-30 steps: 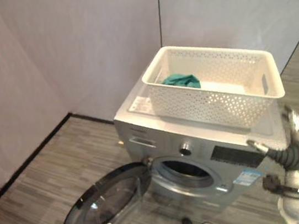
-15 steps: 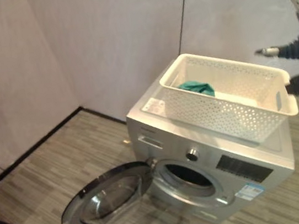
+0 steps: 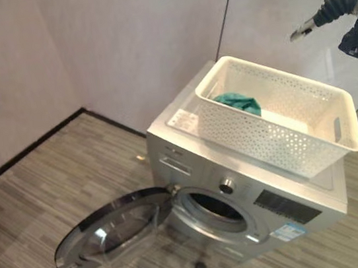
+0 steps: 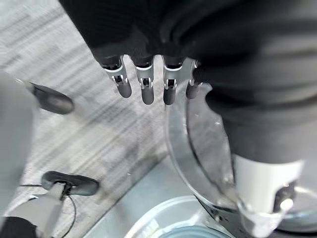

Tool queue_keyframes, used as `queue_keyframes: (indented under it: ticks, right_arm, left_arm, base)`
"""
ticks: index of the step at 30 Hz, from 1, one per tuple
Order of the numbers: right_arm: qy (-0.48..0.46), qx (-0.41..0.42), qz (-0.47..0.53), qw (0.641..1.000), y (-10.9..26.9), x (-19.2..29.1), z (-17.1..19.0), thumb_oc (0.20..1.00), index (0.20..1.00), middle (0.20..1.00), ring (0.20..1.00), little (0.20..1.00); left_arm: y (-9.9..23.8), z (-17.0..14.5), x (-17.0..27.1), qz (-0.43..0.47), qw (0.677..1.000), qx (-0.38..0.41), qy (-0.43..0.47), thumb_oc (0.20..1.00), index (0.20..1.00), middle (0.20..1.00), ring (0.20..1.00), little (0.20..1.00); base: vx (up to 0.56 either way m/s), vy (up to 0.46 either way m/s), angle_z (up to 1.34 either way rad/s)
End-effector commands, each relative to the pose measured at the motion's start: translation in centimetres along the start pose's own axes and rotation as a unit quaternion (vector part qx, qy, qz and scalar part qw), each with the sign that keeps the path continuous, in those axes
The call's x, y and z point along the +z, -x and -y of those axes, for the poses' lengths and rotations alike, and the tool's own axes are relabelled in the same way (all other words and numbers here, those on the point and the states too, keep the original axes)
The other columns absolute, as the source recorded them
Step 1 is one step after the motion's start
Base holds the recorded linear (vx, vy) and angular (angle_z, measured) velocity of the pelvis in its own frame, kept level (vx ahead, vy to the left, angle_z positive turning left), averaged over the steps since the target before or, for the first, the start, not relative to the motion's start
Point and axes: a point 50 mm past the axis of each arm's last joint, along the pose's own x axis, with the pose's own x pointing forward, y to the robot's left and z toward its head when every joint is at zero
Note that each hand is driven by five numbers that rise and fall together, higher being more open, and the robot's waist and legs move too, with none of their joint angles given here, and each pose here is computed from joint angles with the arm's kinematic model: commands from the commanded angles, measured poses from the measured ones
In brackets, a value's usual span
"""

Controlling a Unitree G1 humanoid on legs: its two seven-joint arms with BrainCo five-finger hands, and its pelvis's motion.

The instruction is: Grab the laundry basket,head to the washer,open it,put in the laundry and shut it.

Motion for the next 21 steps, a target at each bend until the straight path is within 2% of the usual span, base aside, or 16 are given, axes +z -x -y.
queue_keyframes:
  ticks: [1, 2, 6, 12, 13, 21]
  right_arm:
    - [-0.01, -0.062, -0.015, 0.998, 1.7, -0.6, 4.7, 1.0, 1.0, 1.0, 1.0, 1.0]
    - [-0.01, -0.062, -0.015, 0.998, 1.7, -0.6, 4.7, 1.0, 1.0, 1.0, 1.0, 1.0]
    - [0.037, 0.031, 0.011, 0.999, 2.6, 0.1, 2.2, 1.0, 1.0, 1.0, 1.0, 1.0]
    - [0.038, 0.09, 0.046, 0.994, 3.8, 0.9, 0.0, 1.0, 1.0, 1.0, 1.0, 1.0]
    - [0.035, 0.12, 0.052, 0.991, 4.4, 0.9, -1.2, 1.0, 1.0, 1.0, 1.0, 1.0]
    - [0.023, 0.163, 0.063, 0.984, 3.7, 1.2, -3.7, 1.0, 1.0, 1.0, 1.0, 1.0]
  left_arm:
    - [-0.1, -0.3, 1.4, 0.039, 0.999, -0.01, 0.01, 1.0, 1.0, 1.0, 1.0, 1.0]
    - [-0.1, -0.3, 1.4, 0.039, 0.999, -0.01, 0.01, 1.0, 1.0, 1.0, 1.0, 1.0]
    - [-0.1, -0.4, 1.7, 0.049, 0.999, -0.014, 0.009, 1.0, 1.0, 1.0, 1.0, 1.0]
    - [-0.2, -0.3, 1.9, 0.052, 0.998, -0.012, 0.017, 1.0, 1.0, 1.0, 1.0, 1.0]
    - [-0.2, 0.0, 1.8, 0.053, 0.998, -0.018, 0.014, 1.0, 1.0, 1.0, 1.0, 1.0]
    - [-0.3, 0.4, 2.5, 0.066, 0.997, -0.03, 0.017, 1.0, 1.0, 1.0, 1.0, 1.0]
  base:
    - [0.0, 0.0, 0.0]
    - [0.0, 0.0, 0.0]
    - [0.0, -0.019, -0.01]
    - [0.0, -0.004, -0.01]
    - [0.0, 0.0, 0.0]
    - [0.01, -0.004, -0.02]
